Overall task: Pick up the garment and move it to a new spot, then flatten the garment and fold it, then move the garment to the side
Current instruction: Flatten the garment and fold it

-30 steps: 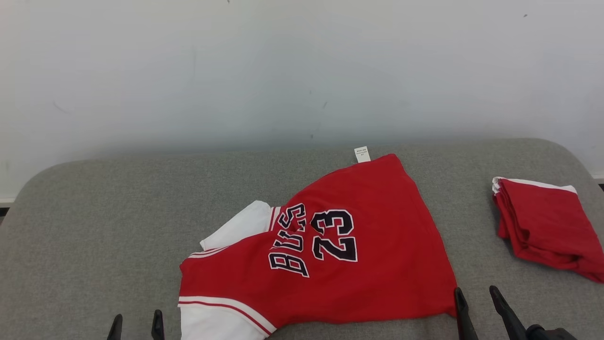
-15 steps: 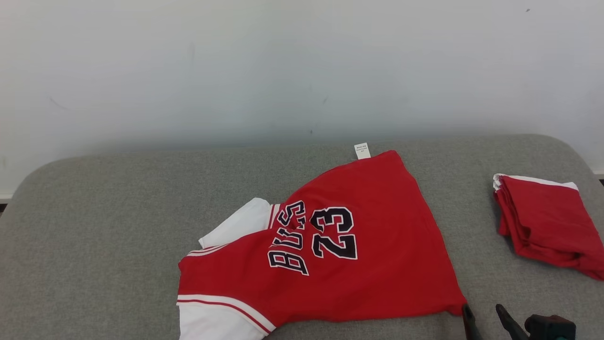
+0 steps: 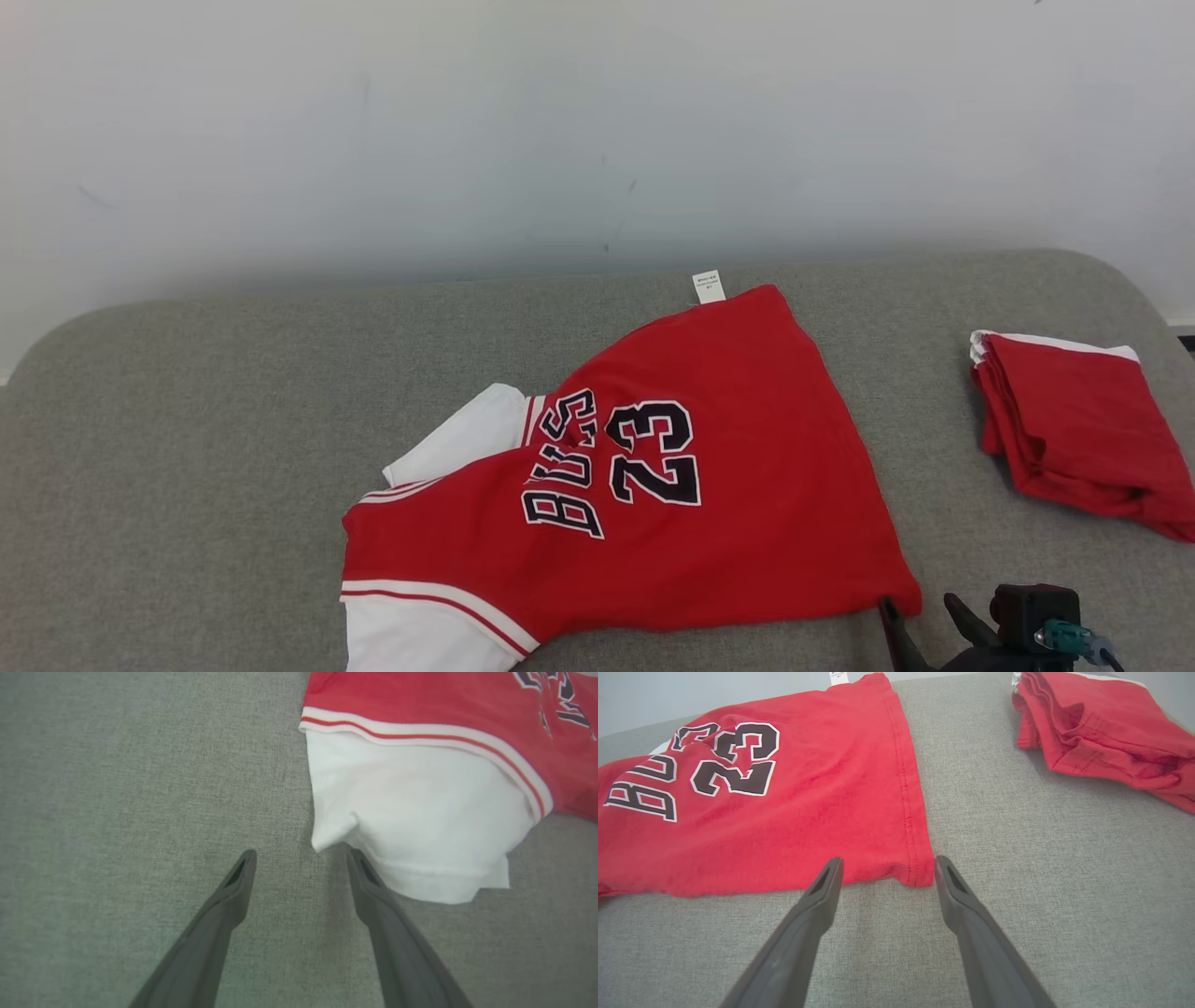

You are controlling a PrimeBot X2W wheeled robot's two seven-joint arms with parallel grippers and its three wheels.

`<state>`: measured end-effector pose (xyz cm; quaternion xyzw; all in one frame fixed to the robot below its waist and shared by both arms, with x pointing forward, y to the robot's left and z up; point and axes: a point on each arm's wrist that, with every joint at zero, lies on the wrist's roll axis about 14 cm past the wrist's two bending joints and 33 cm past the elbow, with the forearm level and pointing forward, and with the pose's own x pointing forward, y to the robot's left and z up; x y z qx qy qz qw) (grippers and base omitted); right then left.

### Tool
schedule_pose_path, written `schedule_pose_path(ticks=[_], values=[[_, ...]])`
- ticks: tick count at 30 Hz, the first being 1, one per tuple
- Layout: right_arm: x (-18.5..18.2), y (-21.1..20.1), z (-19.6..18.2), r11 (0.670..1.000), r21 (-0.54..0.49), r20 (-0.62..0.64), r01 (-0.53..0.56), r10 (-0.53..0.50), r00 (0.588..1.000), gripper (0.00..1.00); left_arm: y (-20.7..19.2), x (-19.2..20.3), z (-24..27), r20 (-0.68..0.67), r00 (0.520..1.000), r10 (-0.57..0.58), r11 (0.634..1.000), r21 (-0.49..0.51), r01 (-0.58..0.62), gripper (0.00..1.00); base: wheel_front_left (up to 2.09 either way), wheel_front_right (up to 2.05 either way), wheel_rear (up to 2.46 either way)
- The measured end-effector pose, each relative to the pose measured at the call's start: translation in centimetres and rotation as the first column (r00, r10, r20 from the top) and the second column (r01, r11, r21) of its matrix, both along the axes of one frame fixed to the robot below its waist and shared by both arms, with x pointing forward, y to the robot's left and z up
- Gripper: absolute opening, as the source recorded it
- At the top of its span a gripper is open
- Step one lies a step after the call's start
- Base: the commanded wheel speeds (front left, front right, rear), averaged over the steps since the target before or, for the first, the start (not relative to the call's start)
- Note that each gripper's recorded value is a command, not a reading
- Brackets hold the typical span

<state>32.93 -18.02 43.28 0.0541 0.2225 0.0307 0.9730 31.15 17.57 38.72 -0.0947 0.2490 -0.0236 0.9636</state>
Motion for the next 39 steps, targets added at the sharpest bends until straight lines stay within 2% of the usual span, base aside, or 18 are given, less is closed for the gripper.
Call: schedule_pose_path(ticks=[10, 11, 12, 13, 14, 17, 18, 26, 31, 39], values=[[0.2, 0.0, -0.3, 1.000, 0.000, -0.010, 0.000, 0.000, 1.000, 1.00, -0.5, 1.6, 0.3, 0.035, 0.999, -0.019, 0.999, -0.042, 0.020, 1.00, 0.00, 0.00, 0.00], [0.2, 0.1, -0.3, 1.000, 0.000, -0.010, -0.002, 0.002, 1.000, 1.00, -0.6, 1.7, 0.2, 0.030, 0.999, -0.020, 0.999, -0.046, 0.021, 0.89, 0.00, 0.00, 0.00], [0.1, 0.2, -0.5, 1.000, 0.002, -0.019, -0.004, 0.004, 1.000, 1.00, -0.8, 1.7, -0.1, 0.021, 1.000, -0.022, 0.998, -0.061, 0.023, 0.62, 0.00, 0.00, 0.00], [0.1, 0.2, -0.5, 1.000, 0.002, -0.019, -0.004, 0.004, 1.000, 1.00, -0.8, 1.7, -0.1, 0.021, 1.000, -0.022, 0.998, -0.061, 0.023, 0.44, 0.00, 0.00, 0.00], [0.1, 0.2, -0.6, 1.000, 0.003, -0.023, -0.005, 0.005, 1.000, 1.00, -0.9, 1.9, -0.1, 0.022, 1.000, -0.021, 0.998, -0.065, 0.022, 0.38, 0.00, 0.00, 0.00], [0.0, 0.2, -0.7, 1.000, 0.006, -0.031, -0.005, 0.005, 0.999, 1.00, -1.1, 1.9, -0.3, 0.025, 0.999, -0.021, 0.997, -0.073, 0.022, 0.07, 0.00, 0.00, 0.00], [0.0, 0.2, -0.9, 1.000, 0.007, -0.035, -0.005, 0.005, 0.999, 1.00, -1.1, 1.9, -0.4, 0.027, 0.999, -0.018, 0.997, -0.076, 0.020, 0.00, 0.00, 0.00, 0.00], [0.1, -0.1, -2.1, 1.000, -0.010, -0.090, -0.004, 0.003, 0.996, 1.00, -0.8, 2.0, -0.5, 0.038, 0.999, -0.005, 0.997, -0.083, 0.008, 0.00, 0.00, 0.00, 0.00], [0.6, -2.1, -2.5, 0.998, -0.054, -0.114, 0.040, -0.046, 0.992, 1.00, -0.6, 2.1, -0.4, 0.045, 0.999, -0.004, 0.996, -0.089, 0.008, 0.00, 0.00, 0.00, 0.00], [1.5, -1.8, -4.0, 0.998, -0.056, -0.183, 0.026, -0.036, 0.982, 1.00, 0.0, 2.0, -0.6, 0.038, 0.999, 0.001, 0.997, -0.082, 0.002, 0.00, 0.00, 0.00, 0.00]])
